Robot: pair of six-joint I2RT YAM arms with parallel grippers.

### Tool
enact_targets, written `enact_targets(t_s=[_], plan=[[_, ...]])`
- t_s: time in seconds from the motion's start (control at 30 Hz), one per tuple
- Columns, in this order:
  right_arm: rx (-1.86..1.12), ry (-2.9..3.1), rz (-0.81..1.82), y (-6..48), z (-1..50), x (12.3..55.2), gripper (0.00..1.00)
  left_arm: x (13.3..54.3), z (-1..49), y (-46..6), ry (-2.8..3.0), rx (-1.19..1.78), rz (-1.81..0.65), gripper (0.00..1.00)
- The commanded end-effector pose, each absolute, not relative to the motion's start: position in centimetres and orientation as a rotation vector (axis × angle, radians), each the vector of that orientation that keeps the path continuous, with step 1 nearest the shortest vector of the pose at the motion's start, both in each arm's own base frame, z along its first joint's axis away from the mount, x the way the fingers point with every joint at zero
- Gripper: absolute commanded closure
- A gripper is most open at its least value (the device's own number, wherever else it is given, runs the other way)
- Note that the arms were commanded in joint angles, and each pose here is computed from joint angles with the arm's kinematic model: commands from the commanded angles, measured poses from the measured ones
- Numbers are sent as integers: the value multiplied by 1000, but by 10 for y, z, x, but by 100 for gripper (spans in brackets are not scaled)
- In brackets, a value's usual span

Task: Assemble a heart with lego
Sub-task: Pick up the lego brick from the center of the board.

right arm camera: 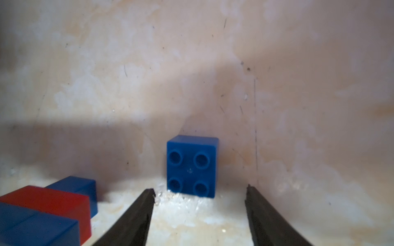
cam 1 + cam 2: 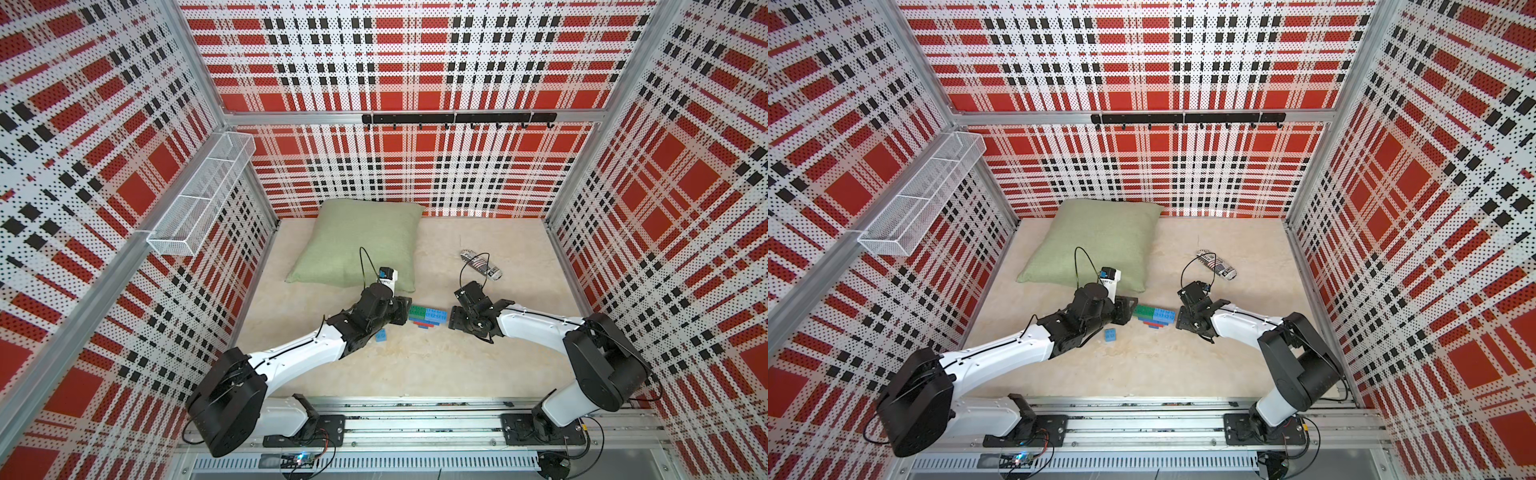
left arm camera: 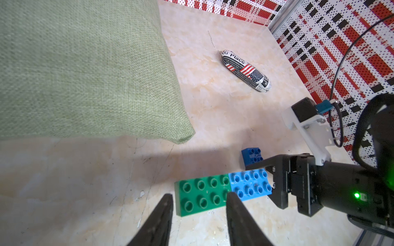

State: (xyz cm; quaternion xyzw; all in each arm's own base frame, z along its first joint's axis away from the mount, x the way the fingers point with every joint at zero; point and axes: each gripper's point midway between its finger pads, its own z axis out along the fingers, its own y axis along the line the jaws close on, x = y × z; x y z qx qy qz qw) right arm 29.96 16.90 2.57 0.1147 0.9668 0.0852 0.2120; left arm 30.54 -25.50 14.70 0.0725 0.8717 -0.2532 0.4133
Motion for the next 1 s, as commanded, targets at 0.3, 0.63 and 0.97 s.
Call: enact_targets(t_s=[0.3, 0.63, 0.97], plan=[[187, 2698, -17, 151, 19, 308, 52, 304, 147, -250, 2183, 168, -653, 53], [20, 2695, -69, 148, 34, 307, 60, 303, 142, -249, 2195, 168, -656, 53], [-334, 2621, 3, 166, 85, 311, 63, 294, 147, -253, 2190, 190, -741, 53]])
